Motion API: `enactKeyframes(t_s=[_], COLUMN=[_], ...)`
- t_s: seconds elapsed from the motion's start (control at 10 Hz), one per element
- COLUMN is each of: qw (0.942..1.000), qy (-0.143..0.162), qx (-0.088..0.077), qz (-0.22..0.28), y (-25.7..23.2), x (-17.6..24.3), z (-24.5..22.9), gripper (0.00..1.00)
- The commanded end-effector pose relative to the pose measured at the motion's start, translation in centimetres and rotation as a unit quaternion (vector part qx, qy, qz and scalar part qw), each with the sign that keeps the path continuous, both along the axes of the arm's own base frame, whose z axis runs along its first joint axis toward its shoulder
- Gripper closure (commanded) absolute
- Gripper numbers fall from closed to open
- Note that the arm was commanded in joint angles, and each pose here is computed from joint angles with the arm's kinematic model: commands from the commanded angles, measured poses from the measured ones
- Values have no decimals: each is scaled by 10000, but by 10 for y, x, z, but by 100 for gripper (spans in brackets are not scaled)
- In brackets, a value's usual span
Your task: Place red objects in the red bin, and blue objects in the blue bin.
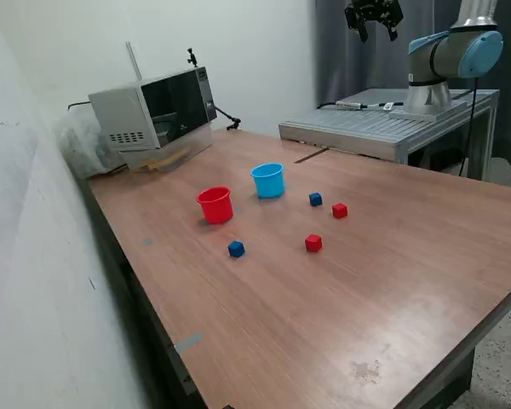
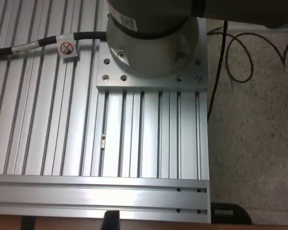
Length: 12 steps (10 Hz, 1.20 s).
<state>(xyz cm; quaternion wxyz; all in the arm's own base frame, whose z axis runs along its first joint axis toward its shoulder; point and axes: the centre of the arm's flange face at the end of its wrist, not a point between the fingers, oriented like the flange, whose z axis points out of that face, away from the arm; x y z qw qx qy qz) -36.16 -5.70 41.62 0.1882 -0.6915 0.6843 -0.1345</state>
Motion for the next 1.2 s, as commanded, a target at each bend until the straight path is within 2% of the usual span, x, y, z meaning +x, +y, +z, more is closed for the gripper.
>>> enactKeyframes(t_s=[0.0, 0.3, 0.5, 0.6, 0.7, 0.8, 0.9, 1.0, 1.1], qw=[10000, 10000, 9999, 9972, 9870, 9796, 9809, 9782, 9731], qy=[0, -4, 129, 736, 1603, 1992, 1878, 1893, 2089], qx=[0, -7, 60, 69, -113, -259, -477, -783, -765], qz=[-4, 34, 48, 92, 88, 18, -147, -329, -600], y=[0, 0, 4, 1, -9, -10, -8, -12, -11], x=[0, 0, -10, -33, -53, -65, -87, -112, -129], z=[0, 1, 5, 15, 24, 29, 7, -17, -27], gripper=[0, 0, 0, 0, 0, 0, 0, 0, 0])
